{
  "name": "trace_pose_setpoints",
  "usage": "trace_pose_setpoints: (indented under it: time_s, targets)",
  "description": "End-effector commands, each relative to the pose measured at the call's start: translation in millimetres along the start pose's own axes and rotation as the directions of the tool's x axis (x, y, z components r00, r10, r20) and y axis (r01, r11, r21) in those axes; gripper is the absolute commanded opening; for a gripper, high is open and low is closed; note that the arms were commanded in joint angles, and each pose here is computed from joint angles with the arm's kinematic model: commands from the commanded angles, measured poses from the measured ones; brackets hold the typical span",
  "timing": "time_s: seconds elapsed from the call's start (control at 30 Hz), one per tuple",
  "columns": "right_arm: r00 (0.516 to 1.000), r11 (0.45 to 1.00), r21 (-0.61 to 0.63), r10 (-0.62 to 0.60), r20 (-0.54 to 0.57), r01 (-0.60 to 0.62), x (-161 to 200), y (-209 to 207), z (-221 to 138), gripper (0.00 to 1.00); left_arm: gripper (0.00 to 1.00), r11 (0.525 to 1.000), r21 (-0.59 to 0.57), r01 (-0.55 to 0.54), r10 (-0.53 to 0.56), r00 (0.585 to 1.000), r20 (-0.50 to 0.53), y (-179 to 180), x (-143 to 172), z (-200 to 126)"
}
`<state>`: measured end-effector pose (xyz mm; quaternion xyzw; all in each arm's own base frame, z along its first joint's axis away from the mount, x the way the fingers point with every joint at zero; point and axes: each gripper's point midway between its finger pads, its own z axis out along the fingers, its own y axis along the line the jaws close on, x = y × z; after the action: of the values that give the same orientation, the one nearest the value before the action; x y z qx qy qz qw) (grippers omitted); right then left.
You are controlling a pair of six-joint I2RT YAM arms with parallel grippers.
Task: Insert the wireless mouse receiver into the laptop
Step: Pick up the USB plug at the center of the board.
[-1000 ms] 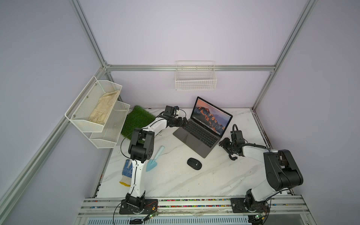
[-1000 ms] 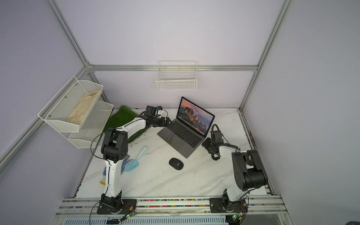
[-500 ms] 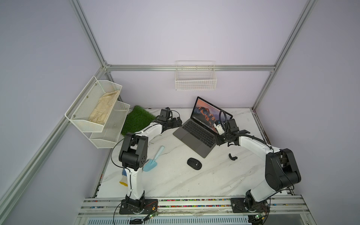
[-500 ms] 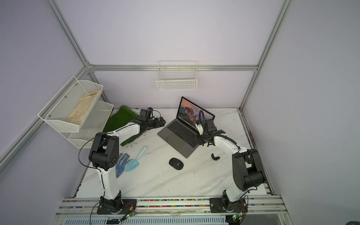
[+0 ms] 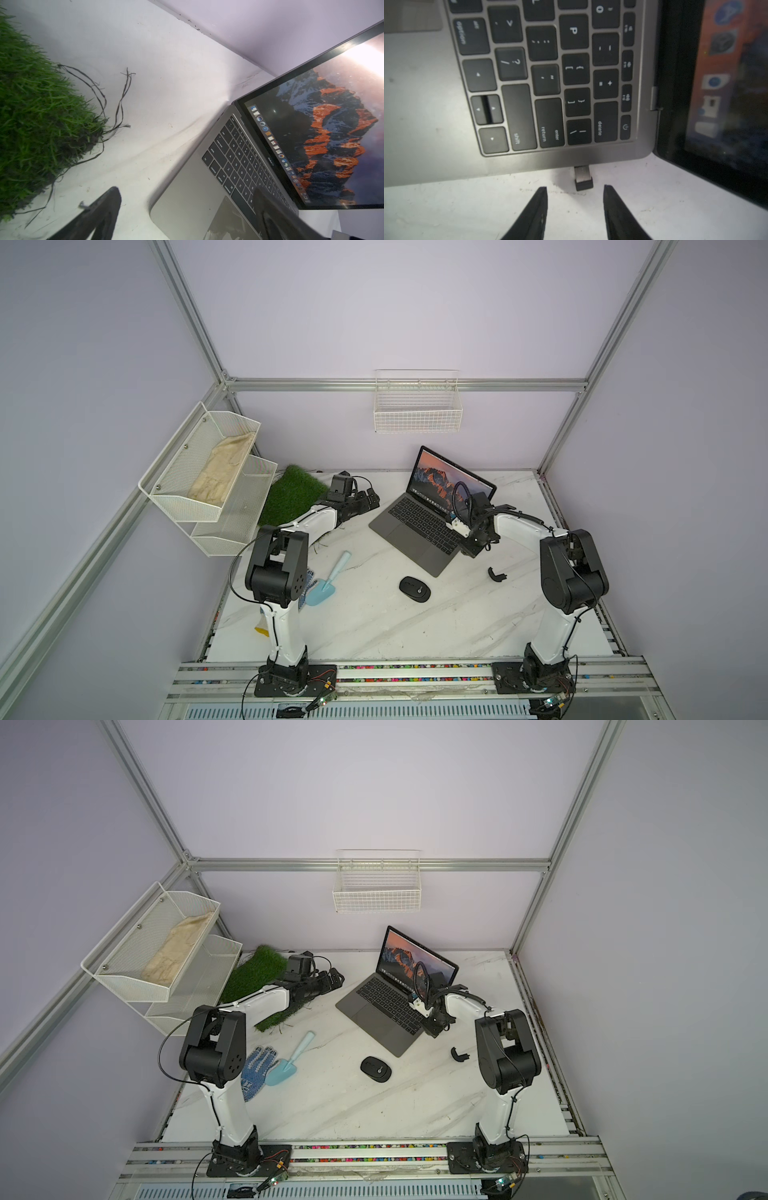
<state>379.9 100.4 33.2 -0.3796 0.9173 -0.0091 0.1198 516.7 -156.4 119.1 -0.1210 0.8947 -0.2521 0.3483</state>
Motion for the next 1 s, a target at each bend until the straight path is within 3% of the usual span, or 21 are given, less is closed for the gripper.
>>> trace_pose_setpoints:
  time_s: [0.0,0.97]
  targets:
    - [0.999,0.999,-0.035,-0.027,-0.04,0.026,7,4,4,0.45,1.0,0.998,0.063,-0.02,0.018,0.999,0.03,-12,-7,-13]
    - [0.984,0.997,-0.062,0.031,-0.177,-0.043,34,-1,31,0.26,1.0,0.997,0.066,-0.036,0.033,0.998,0.047,-10,-8,-13]
